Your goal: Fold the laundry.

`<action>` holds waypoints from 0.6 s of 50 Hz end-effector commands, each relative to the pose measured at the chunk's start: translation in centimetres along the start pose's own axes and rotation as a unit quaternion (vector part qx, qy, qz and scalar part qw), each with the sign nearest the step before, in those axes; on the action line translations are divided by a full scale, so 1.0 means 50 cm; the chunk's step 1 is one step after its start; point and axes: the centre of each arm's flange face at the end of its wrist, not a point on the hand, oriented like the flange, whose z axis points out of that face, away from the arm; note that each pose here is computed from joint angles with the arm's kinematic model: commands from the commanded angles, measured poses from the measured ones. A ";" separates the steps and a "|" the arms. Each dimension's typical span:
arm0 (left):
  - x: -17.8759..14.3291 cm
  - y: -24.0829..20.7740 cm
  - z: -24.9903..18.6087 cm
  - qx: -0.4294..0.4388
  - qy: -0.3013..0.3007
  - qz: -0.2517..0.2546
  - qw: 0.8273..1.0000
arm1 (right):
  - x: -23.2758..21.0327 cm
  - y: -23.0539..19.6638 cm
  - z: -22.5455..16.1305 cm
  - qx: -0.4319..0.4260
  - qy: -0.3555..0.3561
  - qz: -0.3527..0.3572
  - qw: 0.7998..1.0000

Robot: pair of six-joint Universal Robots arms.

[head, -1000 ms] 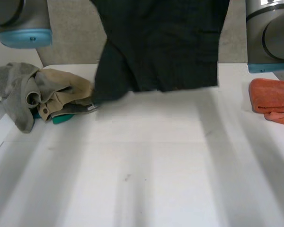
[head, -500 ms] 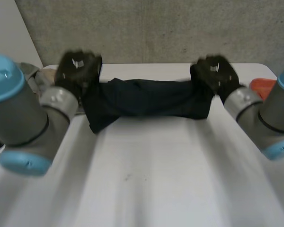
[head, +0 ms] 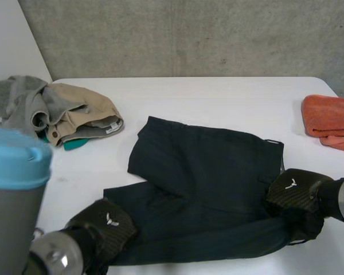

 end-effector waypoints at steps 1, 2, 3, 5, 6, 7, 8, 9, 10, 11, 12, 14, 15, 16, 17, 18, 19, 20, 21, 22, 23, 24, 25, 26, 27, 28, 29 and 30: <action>-0.108 -0.085 0.102 0.069 -0.127 -0.016 0.989 | 0.054 -0.004 0.046 0.018 0.065 0.038 0.997; -0.122 -0.098 0.115 0.085 -0.141 -0.017 0.986 | 0.073 -0.007 0.053 0.031 0.089 0.047 0.994; -0.134 -0.111 0.128 0.100 -0.152 -0.018 0.983 | 0.085 -0.011 0.057 0.038 0.104 0.051 0.993; -0.167 -0.149 0.168 0.144 -0.182 -0.018 0.973 | 0.118 -0.013 0.071 0.057 0.145 0.062 0.986; -0.180 -0.163 0.182 0.161 -0.194 -0.016 0.968 | 0.128 -0.014 0.076 0.063 0.158 0.064 0.983; -0.190 -0.175 0.195 0.174 -0.202 -0.015 0.964 | 0.139 -0.016 0.081 0.070 0.172 0.066 0.980; -0.198 -0.187 0.210 0.186 -0.210 -0.011 0.960 | 0.150 -0.019 0.085 0.078 0.186 0.067 0.977; -0.216 -0.209 0.238 0.209 -0.225 -0.005 0.952 | 0.170 -0.021 0.097 0.092 0.212 0.069 0.971; -0.224 -0.221 0.251 0.220 -0.234 -0.001 0.947 | 0.181 -0.022 0.103 0.099 0.225 0.069 0.967; -0.232 -0.231 0.263 0.230 -0.241 0.002 0.943 | 0.191 -0.022 0.110 0.104 0.237 0.070 0.963; -0.242 -0.240 0.276 0.238 -0.250 0.005 0.939 | 0.199 -0.023 0.116 0.110 0.248 0.070 0.960; -0.256 -0.258 0.317 0.253 -0.262 0.010 0.931 | 0.220 -0.030 0.136 0.128 0.278 0.066 0.950; -0.258 -0.264 0.329 0.259 -0.264 0.012 0.929 | 0.226 -0.031 0.145 0.134 0.287 0.064 0.946; -0.262 -0.269 0.341 0.261 -0.269 0.013 0.927 | 0.232 -0.032 0.154 0.140 0.296 0.061 0.943; -0.265 -0.272 0.368 0.264 -0.273 0.012 0.925 | 0.244 -0.032 0.176 0.151 0.312 0.056 0.936; -0.263 -0.274 0.380 0.266 -0.276 0.012 0.924 | 0.250 -0.032 0.188 0.157 0.319 0.054 0.933; -0.264 -0.276 0.390 0.269 -0.279 0.009 0.922 | 0.256 -0.032 0.200 0.163 0.327 0.050 0.930; -0.265 -0.276 0.400 0.270 -0.281 0.007 0.921 | 0.264 -0.031 0.211 0.169 0.335 0.047 0.926; -0.265 -0.281 0.414 0.277 -0.284 0.004 0.918 | 0.277 -0.030 0.234 0.180 0.349 0.040 0.919; -0.264 -0.282 0.421 0.281 -0.285 0.002 0.916 | 0.282 -0.030 0.245 0.185 0.356 0.038 0.915; -0.261 -0.282 0.429 0.284 -0.283 0.000 0.916 | 0.286 -0.029 0.255 0.188 0.362 0.036 0.912; -0.259 -0.283 0.434 0.286 -0.284 -0.001 0.915 | 0.291 -0.031 0.263 0.194 0.368 0.036 0.909; -0.251 -0.285 0.442 0.290 -0.284 -0.003 0.914 | 0.294 -0.030 0.276 0.193 0.374 0.043 0.906; -0.245 -0.287 0.443 0.291 -0.282 -0.005 0.914 | 0.293 -0.030 0.280 0.190 0.375 0.050 0.906; -0.241 -0.288 0.443 0.292 -0.280 -0.007 0.914 | 0.293 -0.031 0.280 0.189 0.376 0.056 0.905; -0.237 -0.290 0.441 0.293 -0.279 -0.009 0.914 | 0.293 -0.031 0.278 0.187 0.377 0.065 0.905; -0.234 -0.294 0.432 0.295 -0.278 -0.013 0.914 | 0.287 -0.032 0.270 0.182 0.372 0.087 0.906; -0.234 -0.294 0.427 0.294 -0.278 -0.017 0.914 | 0.284 -0.033 0.264 0.179 0.367 0.099 0.907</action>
